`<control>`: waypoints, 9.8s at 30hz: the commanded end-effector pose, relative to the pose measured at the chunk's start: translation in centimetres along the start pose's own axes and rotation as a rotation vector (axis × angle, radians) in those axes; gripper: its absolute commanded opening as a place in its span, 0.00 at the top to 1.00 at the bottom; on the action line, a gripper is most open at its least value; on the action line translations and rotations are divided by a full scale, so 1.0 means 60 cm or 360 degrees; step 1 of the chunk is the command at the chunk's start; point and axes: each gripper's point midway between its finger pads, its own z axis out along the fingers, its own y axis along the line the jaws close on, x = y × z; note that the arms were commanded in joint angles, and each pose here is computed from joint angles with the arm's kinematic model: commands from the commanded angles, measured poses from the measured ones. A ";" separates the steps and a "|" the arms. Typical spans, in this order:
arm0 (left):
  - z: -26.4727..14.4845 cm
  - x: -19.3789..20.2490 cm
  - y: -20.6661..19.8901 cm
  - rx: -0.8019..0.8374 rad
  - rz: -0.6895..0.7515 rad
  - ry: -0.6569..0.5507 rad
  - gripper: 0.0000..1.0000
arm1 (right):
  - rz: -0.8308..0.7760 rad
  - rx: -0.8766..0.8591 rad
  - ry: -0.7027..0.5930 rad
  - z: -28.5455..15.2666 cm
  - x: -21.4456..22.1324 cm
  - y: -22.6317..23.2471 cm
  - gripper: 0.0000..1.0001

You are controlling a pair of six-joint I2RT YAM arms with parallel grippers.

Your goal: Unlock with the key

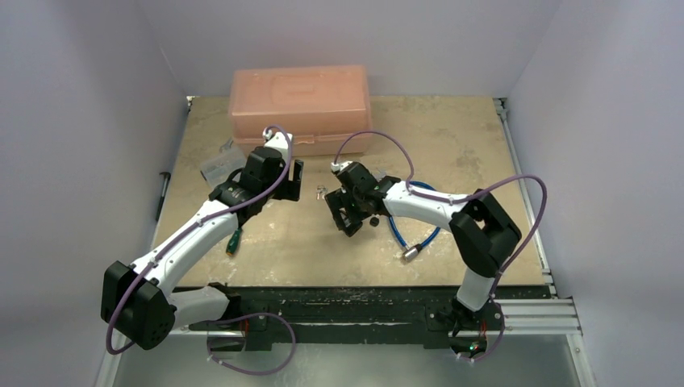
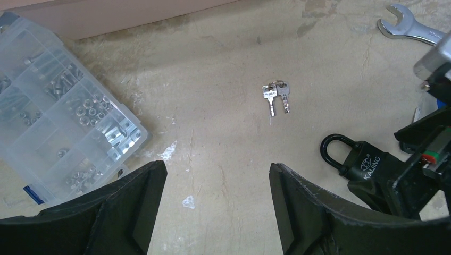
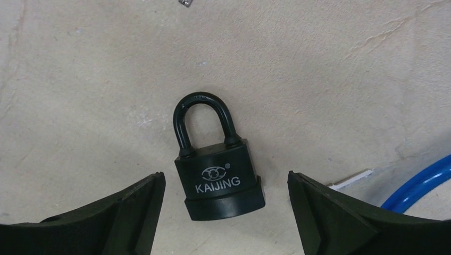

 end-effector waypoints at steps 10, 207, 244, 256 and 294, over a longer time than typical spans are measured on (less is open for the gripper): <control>-0.017 -0.038 0.001 -0.0010 -0.0038 -0.0112 0.24 | -0.0115 -0.0029 0.0057 0.029 0.006 0.023 0.15; -0.195 -0.020 0.095 -0.0165 -0.0380 -0.0432 0.06 | 0.0364 0.0509 -0.0047 0.030 -0.099 0.107 0.44; -0.202 -0.022 0.095 -0.0141 -0.0374 -0.0472 0.06 | 0.1203 0.0492 -0.0006 -0.030 -0.026 -0.086 0.23; -0.211 -0.025 0.097 -0.0138 -0.0387 -0.0512 0.05 | 0.1192 0.0695 0.0081 0.007 0.014 -0.113 0.33; -0.214 -0.026 0.097 -0.0130 -0.0385 -0.0526 0.05 | 0.1373 0.0767 0.0065 0.001 0.052 -0.150 0.41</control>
